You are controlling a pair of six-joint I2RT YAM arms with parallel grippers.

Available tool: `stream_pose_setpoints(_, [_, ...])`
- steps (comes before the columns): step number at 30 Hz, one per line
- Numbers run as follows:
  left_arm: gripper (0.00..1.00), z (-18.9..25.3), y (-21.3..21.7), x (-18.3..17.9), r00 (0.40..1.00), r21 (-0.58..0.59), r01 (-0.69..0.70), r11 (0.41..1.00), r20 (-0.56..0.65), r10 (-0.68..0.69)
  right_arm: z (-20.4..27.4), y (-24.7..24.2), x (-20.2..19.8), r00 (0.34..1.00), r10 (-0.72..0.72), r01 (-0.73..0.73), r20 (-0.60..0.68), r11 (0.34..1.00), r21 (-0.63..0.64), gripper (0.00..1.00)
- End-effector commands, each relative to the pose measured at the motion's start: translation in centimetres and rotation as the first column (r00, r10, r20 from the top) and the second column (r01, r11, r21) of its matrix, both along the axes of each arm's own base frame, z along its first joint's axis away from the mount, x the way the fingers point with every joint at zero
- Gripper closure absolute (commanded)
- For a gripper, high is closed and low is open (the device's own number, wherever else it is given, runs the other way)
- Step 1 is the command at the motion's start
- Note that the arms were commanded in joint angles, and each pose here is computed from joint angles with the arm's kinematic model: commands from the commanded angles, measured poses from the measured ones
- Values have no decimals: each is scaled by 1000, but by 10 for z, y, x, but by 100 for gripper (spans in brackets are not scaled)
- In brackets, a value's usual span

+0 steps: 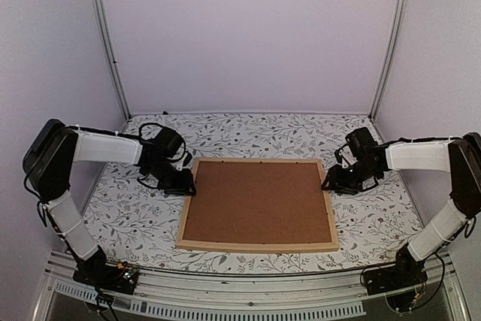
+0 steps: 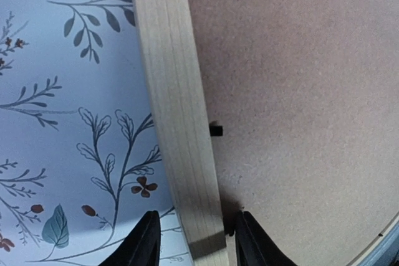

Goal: Put the photo into the frame
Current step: Hold the photo frame at the center of the board.

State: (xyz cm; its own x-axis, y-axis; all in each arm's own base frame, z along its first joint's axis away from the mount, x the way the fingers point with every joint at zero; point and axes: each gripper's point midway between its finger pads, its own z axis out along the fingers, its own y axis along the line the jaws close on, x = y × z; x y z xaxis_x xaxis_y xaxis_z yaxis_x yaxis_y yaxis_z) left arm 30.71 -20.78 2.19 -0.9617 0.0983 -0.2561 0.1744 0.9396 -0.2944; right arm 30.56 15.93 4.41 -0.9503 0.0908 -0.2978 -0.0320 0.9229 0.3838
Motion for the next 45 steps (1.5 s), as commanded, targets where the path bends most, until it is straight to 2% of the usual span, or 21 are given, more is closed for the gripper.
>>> stream_pose_setpoints(1, [61, 0, -8, 5, 1000, -51, 3, 999, 13, -3, 9, -6, 9, 999, -18, 19, 27, 1000, -22, 45])
stream_pose_setpoints(5, [66, -2, -10, -2, 1000, -76, -3, 997, -1, 3, 14, -17, 19, 998, -39, 41, 44, 998, -55, 45])
stream_pose_setpoints(11, [68, -1, -16, -13, 1000, -111, -26, 993, -10, 25, 15, -26, 31, 998, -30, 37, 55, 992, -121, 47])
stream_pose_setpoints(27, [68, 3, -34, -30, 999, -131, -25, 991, -28, 22, -14, -31, 55, 1000, 18, -16, 10, 974, -227, 49])
stream_pose_setpoints(45, [66, -2, -34, -29, 999, -109, -13, 994, -32, 10, 9, -36, 64, 998, -11, 21, 61, 985, -170, 50])
